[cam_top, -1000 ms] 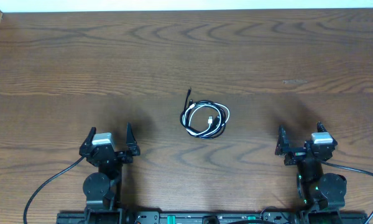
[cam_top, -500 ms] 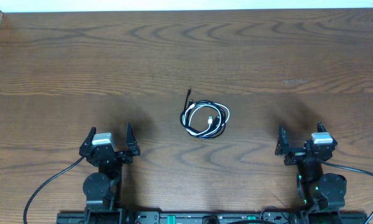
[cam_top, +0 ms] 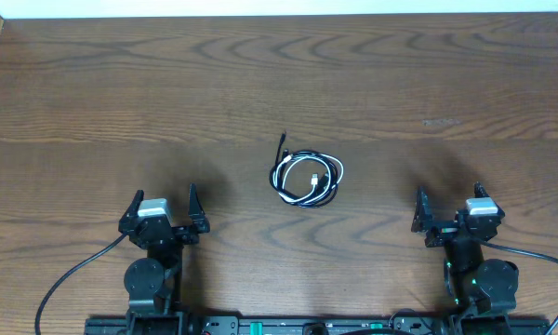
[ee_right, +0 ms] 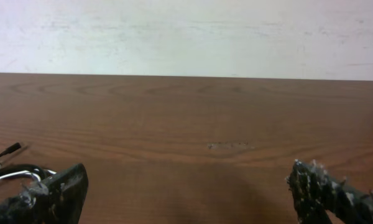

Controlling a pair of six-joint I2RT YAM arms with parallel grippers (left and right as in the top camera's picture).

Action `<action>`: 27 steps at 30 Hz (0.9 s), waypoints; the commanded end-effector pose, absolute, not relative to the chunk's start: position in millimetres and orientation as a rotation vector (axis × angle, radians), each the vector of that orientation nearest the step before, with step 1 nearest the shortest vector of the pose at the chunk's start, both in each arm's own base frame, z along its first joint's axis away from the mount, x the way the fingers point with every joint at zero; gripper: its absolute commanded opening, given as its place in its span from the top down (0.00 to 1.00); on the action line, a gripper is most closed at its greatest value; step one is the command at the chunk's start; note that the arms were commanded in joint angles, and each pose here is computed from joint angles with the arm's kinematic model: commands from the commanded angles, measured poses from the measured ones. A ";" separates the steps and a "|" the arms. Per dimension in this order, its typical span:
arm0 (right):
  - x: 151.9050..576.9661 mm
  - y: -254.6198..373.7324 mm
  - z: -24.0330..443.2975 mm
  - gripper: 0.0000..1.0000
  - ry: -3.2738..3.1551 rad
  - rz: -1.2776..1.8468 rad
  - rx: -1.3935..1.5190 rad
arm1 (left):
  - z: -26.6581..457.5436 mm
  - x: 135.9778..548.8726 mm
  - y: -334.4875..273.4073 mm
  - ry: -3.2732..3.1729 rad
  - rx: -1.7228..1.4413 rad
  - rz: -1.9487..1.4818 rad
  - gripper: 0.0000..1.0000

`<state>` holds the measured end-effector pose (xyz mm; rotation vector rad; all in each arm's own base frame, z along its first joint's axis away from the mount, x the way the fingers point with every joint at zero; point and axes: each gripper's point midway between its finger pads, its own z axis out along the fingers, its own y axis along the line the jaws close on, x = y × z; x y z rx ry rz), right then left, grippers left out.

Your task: Untangle cables

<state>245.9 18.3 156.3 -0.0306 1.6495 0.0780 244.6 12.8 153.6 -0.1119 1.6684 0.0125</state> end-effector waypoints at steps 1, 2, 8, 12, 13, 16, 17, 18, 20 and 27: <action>245.3 21.3 156.2 0.01 1.648 0.095 -0.037 | 136.4 243.3 15.0 1.723 -0.113 0.032 0.02; 245.3 21.3 156.2 0.01 1.648 0.095 -0.037 | 136.4 243.3 15.0 1.723 -0.113 0.032 0.02; 245.3 21.3 156.2 0.01 1.648 0.095 -0.037 | 136.4 243.3 15.0 1.723 -0.113 0.032 0.02; 245.3 21.3 156.3 0.01 1.647 0.095 -0.037 | 136.4 243.3 15.0 1.723 -0.113 0.032 0.02; 245.4 21.2 156.8 0.01 1.645 0.093 -0.036 | 136.4 243.3 15.0 1.723 -0.113 0.032 0.02; 245.3 21.3 156.3 0.01 1.647 0.094 -0.037 | 136.4 243.3 15.1 1.723 -0.113 0.033 0.02; 245.3 21.3 156.3 0.01 1.647 0.094 -0.037 | 136.5 243.3 15.3 1.722 -0.114 0.034 0.02; 245.3 21.3 156.2 0.01 1.648 0.095 -0.037 | 136.5 243.1 16.6 1.722 -0.119 0.040 0.02; 245.4 21.3 156.1 0.01 1.648 0.094 -0.037 | 136.5 243.1 16.7 1.722 -0.120 0.041 0.02; 245.4 21.3 156.2 0.01 1.648 0.094 -0.037 | 136.8 243.2 16.9 1.721 -0.121 0.041 0.02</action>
